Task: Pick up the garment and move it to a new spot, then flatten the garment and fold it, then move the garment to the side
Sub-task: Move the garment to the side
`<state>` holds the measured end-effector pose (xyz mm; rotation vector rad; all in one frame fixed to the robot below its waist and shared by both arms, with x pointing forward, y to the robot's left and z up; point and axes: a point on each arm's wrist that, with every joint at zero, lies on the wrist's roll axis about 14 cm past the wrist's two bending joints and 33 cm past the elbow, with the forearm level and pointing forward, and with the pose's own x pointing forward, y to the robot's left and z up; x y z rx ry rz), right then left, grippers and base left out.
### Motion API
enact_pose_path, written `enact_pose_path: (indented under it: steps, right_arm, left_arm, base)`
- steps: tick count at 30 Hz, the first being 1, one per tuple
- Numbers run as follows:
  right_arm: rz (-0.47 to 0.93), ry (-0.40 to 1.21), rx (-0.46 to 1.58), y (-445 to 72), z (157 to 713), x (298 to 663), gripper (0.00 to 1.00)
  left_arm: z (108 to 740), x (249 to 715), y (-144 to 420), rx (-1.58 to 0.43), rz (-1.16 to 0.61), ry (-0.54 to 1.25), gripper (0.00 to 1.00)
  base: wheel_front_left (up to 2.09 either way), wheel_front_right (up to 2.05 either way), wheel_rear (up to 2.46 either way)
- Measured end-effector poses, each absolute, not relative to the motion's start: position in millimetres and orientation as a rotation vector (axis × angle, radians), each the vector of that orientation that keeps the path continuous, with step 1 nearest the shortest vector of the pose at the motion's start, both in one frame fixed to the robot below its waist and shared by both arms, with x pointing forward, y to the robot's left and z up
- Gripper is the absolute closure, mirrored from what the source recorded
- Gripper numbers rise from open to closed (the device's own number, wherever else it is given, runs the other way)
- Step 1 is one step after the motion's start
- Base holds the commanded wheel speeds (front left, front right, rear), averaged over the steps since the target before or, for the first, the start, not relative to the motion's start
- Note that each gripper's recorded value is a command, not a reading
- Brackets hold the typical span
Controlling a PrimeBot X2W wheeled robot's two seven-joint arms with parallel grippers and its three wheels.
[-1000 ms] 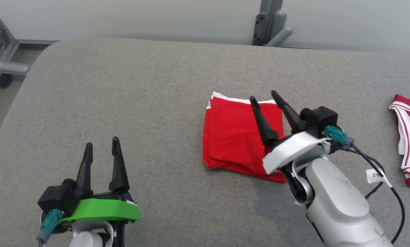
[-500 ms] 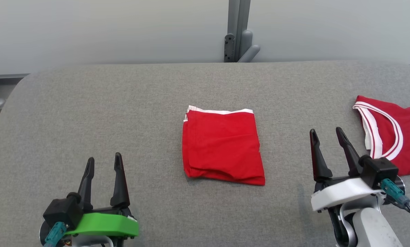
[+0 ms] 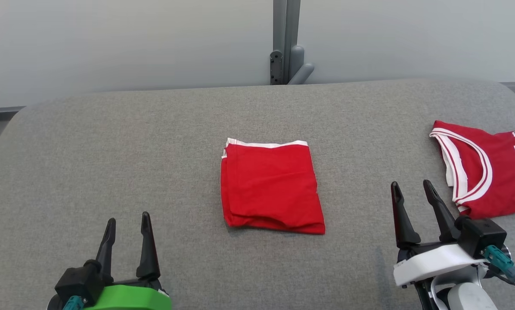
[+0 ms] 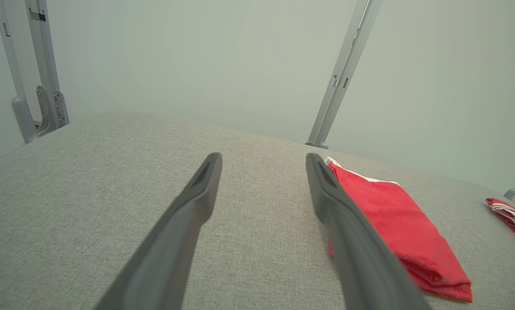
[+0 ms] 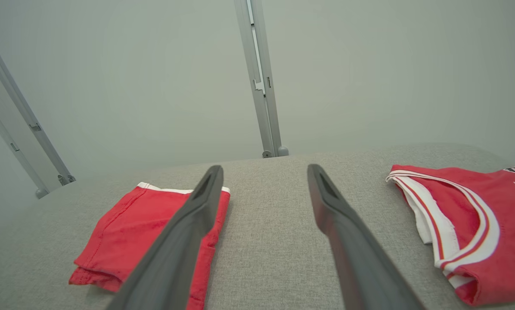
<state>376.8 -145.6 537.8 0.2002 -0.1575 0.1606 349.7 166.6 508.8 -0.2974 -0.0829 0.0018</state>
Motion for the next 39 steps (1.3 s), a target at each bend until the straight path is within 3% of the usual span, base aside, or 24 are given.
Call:
enact_pose_path:
  steps: [29, 39]
  right_arm:
    - [0.205, -0.099, 0.177, -130.2, 530.0, 397.0, 0.00]
    - [0.321, 0.183, 0.141, -99.9, 500.5, 445.6, 0.00]
  left_arm:
    - [502.0, 346.2, 181.5, -0.278, 0.054, -0.067, 0.00]
    - [497.6, 354.4, 188.0, -0.295, 0.085, -0.054, 0.00]
  base:
    - [0.00, 0.00, 0.00]
    - [0.00, 0.00, 0.00]
